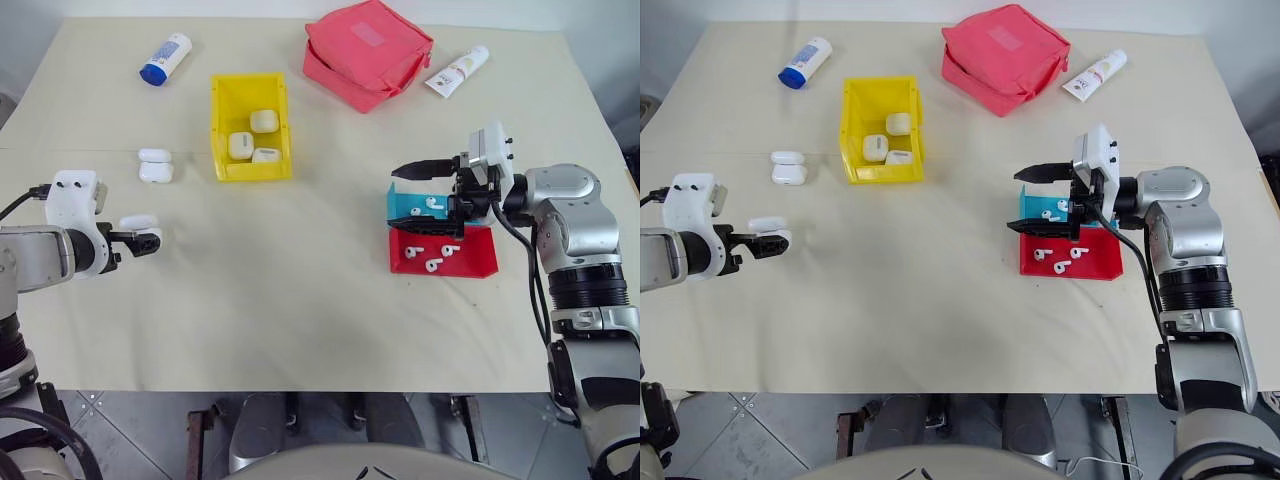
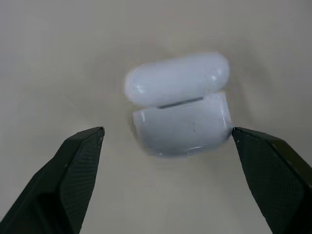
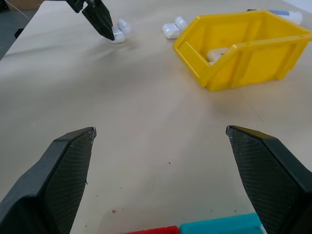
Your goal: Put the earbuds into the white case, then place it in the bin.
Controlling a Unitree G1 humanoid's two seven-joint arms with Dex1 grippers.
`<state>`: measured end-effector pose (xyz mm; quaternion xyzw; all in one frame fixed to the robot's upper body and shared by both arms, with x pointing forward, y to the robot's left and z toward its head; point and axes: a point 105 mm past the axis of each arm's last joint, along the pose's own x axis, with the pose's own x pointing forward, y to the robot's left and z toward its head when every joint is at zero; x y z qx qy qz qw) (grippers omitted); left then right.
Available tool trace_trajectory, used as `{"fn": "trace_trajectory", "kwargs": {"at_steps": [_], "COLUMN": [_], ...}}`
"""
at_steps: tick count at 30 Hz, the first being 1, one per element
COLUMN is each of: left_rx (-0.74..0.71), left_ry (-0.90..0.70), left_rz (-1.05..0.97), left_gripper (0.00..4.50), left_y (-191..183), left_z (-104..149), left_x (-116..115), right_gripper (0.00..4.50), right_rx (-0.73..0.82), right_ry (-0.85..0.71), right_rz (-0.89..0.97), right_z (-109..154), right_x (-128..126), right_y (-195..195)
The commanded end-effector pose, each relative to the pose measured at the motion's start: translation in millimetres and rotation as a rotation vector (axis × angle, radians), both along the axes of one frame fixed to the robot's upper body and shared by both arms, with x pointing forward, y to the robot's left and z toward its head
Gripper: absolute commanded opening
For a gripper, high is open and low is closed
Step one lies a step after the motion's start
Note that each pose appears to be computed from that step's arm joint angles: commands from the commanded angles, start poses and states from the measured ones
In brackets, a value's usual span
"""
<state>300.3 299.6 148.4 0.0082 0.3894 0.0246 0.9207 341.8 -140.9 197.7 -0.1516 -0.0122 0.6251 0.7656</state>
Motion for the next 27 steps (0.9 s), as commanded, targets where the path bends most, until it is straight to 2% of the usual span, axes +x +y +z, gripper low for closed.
{"fn": "trace_trajectory", "kwargs": {"at_steps": [1,9,27], "left_rx": [0.017,-0.028,-0.133], "left_ry": [-0.007,0.027,0.102], "left_rz": [0.013,0.031,0.074], "left_gripper": [4.47,4.47,4.47], "left_y": [6,7,-5], "left_z": [9,5,-15], "left_x": [4,7,-1], "right_gripper": [4.5,4.5,4.5], "right_rx": [-0.002,-0.009,-0.017], "right_ry": [-0.054,-0.055,-0.058], "right_rz": [-0.005,-0.014,-0.009], "right_z": [11,9,5], "right_x": [-2,-2,2], "right_y": [-5,-8,-6]}}
